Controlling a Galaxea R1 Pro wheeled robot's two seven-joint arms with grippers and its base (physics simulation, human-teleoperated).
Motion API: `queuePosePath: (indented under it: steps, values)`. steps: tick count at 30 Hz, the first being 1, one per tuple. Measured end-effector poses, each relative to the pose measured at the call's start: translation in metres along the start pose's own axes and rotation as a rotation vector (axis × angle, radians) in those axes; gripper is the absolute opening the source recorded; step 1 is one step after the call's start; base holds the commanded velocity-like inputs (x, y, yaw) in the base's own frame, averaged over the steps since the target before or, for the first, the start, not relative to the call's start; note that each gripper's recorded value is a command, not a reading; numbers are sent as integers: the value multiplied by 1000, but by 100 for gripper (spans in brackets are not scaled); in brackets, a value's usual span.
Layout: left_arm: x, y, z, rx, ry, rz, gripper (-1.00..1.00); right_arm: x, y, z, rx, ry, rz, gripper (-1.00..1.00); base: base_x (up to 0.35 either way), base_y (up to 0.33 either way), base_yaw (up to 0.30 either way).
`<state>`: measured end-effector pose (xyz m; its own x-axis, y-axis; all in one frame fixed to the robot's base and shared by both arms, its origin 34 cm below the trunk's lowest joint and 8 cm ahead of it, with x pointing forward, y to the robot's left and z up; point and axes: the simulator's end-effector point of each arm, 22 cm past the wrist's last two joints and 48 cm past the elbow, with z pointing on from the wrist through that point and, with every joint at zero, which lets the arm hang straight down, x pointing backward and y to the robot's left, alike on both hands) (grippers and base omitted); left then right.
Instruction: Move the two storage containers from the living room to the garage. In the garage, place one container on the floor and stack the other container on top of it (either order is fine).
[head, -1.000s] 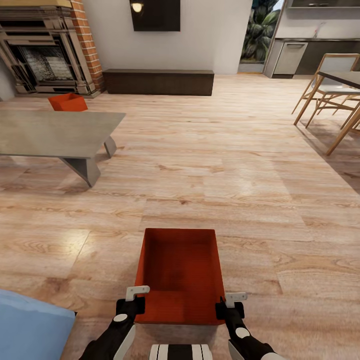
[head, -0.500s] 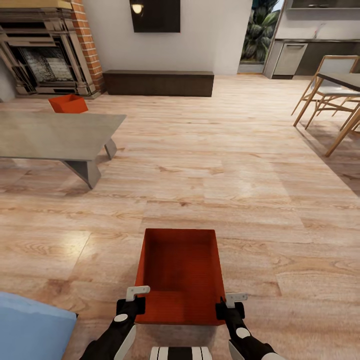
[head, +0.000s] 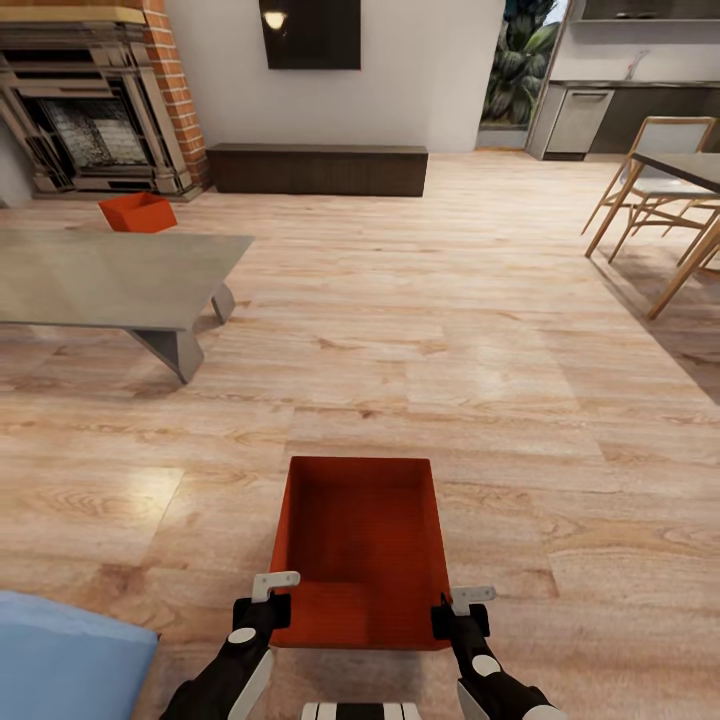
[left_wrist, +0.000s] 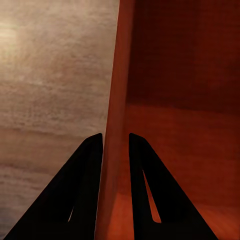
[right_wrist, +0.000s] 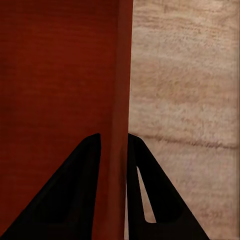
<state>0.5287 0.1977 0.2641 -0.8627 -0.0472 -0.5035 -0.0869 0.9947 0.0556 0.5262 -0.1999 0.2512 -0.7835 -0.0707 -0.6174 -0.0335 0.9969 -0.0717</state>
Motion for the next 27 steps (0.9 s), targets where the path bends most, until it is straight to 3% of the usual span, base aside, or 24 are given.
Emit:
queuePosePath:
  steps: [27]
  values:
    - [-39, 3, -43, 2, 1, 0, -100, -45, -3, -38, 1, 1, 1, -100, 0, 0, 0]
